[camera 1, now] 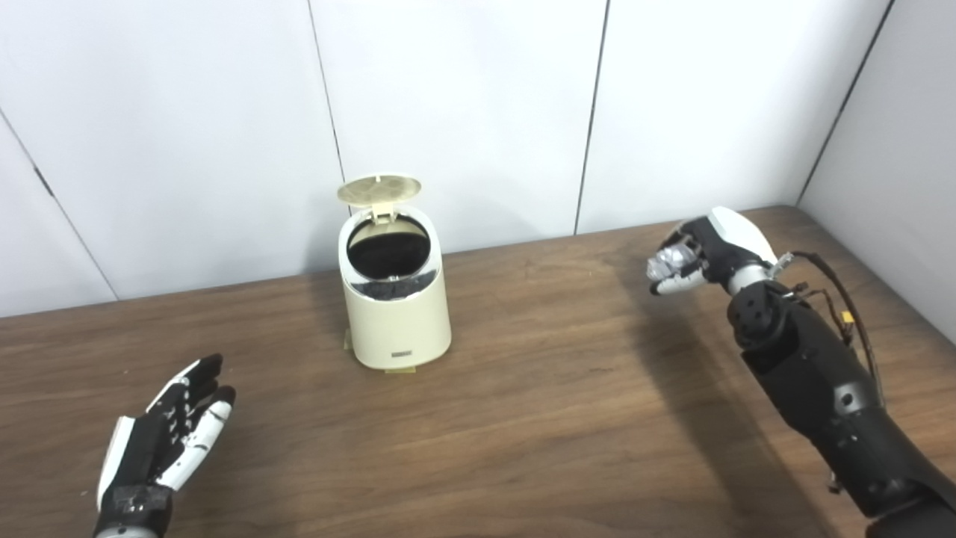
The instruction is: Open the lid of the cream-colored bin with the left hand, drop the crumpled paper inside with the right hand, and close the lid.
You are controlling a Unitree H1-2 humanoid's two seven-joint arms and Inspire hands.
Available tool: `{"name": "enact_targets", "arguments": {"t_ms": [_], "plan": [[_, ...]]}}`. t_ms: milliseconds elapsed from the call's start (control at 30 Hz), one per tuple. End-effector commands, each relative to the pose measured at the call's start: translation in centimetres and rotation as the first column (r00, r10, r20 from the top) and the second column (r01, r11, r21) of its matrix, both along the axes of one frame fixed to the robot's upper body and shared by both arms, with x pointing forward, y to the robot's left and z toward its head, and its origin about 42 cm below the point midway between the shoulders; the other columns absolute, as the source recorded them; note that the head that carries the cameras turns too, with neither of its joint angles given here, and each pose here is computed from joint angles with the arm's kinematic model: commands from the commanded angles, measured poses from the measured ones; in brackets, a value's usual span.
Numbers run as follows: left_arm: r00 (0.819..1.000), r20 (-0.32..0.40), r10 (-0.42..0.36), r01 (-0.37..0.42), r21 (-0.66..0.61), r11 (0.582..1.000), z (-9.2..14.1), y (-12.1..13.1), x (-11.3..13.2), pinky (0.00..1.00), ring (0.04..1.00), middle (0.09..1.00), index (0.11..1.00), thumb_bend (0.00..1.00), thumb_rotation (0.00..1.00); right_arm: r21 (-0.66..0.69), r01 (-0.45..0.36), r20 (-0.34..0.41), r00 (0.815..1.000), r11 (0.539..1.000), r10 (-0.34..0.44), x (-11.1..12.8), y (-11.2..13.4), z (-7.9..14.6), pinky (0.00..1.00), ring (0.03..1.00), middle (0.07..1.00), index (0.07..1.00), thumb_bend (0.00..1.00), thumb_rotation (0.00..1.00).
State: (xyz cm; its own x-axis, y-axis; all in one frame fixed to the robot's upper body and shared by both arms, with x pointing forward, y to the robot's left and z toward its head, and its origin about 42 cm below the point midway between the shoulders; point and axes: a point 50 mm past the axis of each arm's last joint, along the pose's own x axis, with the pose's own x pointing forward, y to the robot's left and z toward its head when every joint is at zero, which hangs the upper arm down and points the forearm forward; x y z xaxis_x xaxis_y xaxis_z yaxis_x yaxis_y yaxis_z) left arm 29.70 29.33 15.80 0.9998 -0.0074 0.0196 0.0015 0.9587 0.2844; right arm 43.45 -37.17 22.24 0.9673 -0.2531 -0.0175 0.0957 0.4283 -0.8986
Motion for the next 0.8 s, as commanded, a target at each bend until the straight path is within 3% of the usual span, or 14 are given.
{"name": "enact_targets", "arguments": {"t_ms": [0, 167, 233, 400, 467, 567, 700, 767], "plan": [[0.996, 0.084, -0.003, 0.002, 0.011, 1.0, 1.6, -0.2, 0.3, 0.87, 0.902, 0.899, 0.898, 0.48, 0.52, -0.072, -0.057, 0.147, 0.987, 0.996, 0.067, 0.1, 0.1, 3.4, 0.34, 0.373, 0.489, 0.539, 0.51, 0.0], [0.998, 0.057, 0.005, -0.004, -0.011, 1.0, 1.3, -0.8, 0.0, 0.9, 0.914, 0.907, 0.901, 0.51, 0.52, -0.151, -0.19, 0.256, 0.94, 0.97, 0.224, -1.2, 3.1, 5.0, 0.37, 0.372, 0.493, 0.529, 0.51, 0.0], [0.998, 0.056, 0.005, -0.004, -0.017, 1.0, 0.9, -1.0, 0.0, 0.88, 0.905, 0.9, 0.893, 0.52, 0.52, -0.171, -0.243, 0.299, 0.911, 0.955, 0.285, -2.0, 5.1, 6.0, 0.31, 0.378, 0.493, 0.525, 0.5, 0.0], [0.999, 0.053, 0.0, 0.001, -0.023, 1.0, 0.2, -1.4, -0.1, 0.89, 0.905, 0.896, 0.881, 0.56, 0.53, -0.199, -0.357, 0.36, 0.839, 0.913, 0.407, -3.3, 10.1, 8.3, 0.35, 0.38, 0.499, 0.524, 0.5, 0.0], [0.999, 0.047, 0.004, -0.003, -0.025, 1.0, -0.1, -1.6, -0.2, 0.91, 0.913, 0.898, 0.882, 0.57, 0.55, -0.175, -0.402, 0.397, 0.806, 0.899, 0.438, -3.9, 12.4, 9.3, 0.36, 0.369, 0.494, 0.537, 0.49, 0.0], [0.999, 0.043, 0.009, -0.009, -0.021, 1.0, -0.3, -1.8, -0.3, 0.93, 0.921, 0.899, 0.881, 0.58, 0.56, -0.166, -0.436, 0.425, 0.778, 0.885, 0.463, -4.5, 14.5, 10.2, 0.34, 0.364, 0.495, 0.543, 0.49, 0.0], [0.999, 0.036, 0.014, -0.014, -0.015, 1.0, -0.7, -2.0, -0.5, 0.91, 0.915, 0.893, 0.871, 0.58, 0.59, -0.164, -0.512, 0.47, 0.711, 0.843, 0.523, -4.9, 18.0, 10.9, 0.34, 0.368, 0.498, 0.535, 0.49, 0.0], [0.999, 0.031, 0.016, -0.015, -0.023, 1.0, -0.9, -2.1, -0.5, 0.92, 0.915, 0.894, 0.871, 0.59, 0.59, -0.142, -0.539, 0.481, 0.695, 0.83, 0.534, -4.9, 19.3, 11.0, 0.35, 0.378, 0.504, 0.521, 0.5, 0.0]]}}
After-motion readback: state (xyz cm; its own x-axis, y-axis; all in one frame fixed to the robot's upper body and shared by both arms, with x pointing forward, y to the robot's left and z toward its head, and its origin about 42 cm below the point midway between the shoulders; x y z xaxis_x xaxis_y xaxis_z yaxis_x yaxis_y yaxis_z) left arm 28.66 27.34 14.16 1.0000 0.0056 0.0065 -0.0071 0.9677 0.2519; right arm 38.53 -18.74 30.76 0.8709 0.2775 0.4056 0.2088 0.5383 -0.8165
